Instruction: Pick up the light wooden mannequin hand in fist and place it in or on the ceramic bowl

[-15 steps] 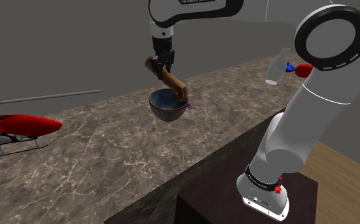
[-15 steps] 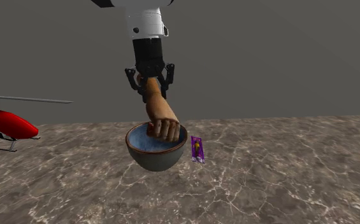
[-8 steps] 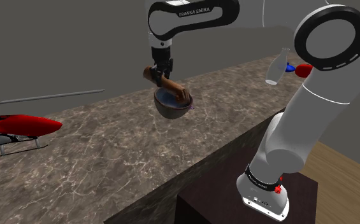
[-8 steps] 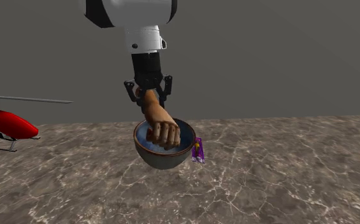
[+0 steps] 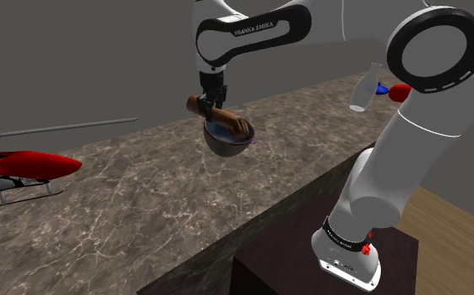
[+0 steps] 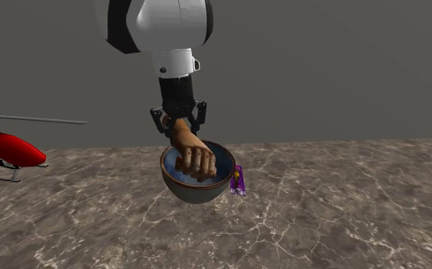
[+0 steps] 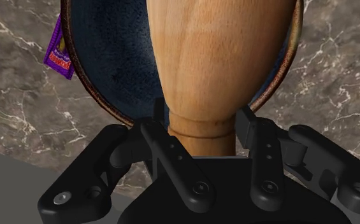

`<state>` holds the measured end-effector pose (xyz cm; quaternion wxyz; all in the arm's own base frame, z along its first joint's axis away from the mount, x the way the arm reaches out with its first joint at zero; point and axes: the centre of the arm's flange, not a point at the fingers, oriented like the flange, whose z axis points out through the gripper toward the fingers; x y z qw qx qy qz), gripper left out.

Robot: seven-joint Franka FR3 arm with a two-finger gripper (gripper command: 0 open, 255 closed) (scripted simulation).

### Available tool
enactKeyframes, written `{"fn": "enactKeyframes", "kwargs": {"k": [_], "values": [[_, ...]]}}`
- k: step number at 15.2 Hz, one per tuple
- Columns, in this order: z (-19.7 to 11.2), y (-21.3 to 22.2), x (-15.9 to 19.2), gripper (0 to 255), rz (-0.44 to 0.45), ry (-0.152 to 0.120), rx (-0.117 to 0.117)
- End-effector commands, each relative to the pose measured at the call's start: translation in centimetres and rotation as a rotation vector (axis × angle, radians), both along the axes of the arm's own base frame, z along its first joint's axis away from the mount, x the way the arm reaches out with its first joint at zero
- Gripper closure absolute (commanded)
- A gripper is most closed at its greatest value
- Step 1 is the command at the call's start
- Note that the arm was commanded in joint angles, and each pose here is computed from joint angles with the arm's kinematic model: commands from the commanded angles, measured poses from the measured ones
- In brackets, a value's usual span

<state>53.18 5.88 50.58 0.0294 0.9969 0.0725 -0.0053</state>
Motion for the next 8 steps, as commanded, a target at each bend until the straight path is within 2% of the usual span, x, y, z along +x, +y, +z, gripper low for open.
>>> {"fn": "enactKeyframes", "kwargs": {"k": [1, 5, 6, 8], "values": [[-0.73, -0.11, -0.06, 255, -0.002, 0.018, -0.003], [-0.73, -0.11, -0.06, 255, -0.002, 0.018, -0.003], [-0.83, 0.01, -0.18, 0, -0.002, 0.018, -0.003], [-0.92, -0.12, -0.18, 0, -0.002, 0.018, -0.003]]}}
